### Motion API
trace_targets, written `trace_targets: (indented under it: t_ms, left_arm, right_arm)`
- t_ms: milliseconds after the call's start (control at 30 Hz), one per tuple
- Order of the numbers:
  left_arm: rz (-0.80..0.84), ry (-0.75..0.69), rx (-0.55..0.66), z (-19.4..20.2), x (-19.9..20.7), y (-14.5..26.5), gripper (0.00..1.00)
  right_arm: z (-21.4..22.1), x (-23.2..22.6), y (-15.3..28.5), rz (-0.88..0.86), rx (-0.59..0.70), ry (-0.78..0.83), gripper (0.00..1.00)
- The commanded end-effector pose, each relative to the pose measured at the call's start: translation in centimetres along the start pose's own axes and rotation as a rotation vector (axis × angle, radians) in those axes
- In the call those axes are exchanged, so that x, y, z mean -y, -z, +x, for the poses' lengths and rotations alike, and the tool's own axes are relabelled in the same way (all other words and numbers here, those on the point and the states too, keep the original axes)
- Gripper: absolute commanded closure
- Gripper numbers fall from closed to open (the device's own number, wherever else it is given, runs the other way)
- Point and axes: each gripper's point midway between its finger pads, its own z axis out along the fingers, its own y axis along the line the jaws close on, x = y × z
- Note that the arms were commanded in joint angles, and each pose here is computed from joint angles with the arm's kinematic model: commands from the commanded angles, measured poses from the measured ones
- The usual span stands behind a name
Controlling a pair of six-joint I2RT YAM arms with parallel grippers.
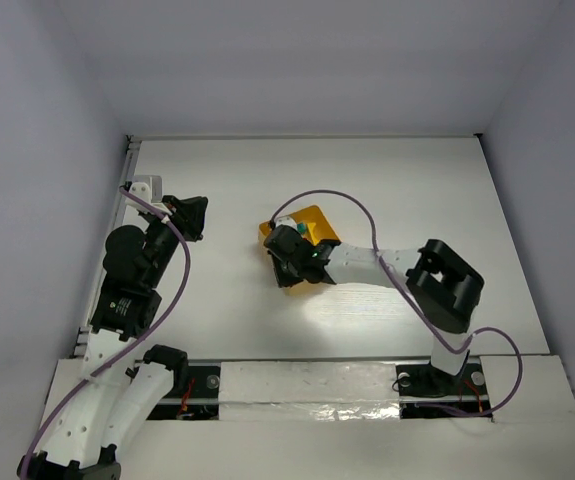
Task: Build the wood block tower
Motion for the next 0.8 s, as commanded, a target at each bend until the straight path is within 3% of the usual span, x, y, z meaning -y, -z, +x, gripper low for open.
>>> trace_targets:
  t_ms: [0, 200, 433, 767]
  left_arm:
    - [0.019, -0.009, 0.04, -1.0, 0.3, 0.0, 0.91]
    - [0.02, -0.007, 0.037, -0.8, 0.3, -0.1, 0.91]
    - [0.02, -0.005, 0.032, -0.7, 0.3, -0.2, 0.91]
    - [0.012, -0.005, 0.023, -0.4, 0.1, -0.4, 0.91]
  right_arm:
    - [-5.0, -5.9, 6.0, -0.277, 0.127, -0.084, 1.0]
    - [-8.1, -8.0, 11.7, -0.558, 0.181, -0.203, 1.0]
    - [-9.1, -6.7, 14.8, -0.856, 0.185, -0.393, 1.0]
    - [-9.0, -6.9, 17.5, -1.151, 0.116, -0.581, 1.0]
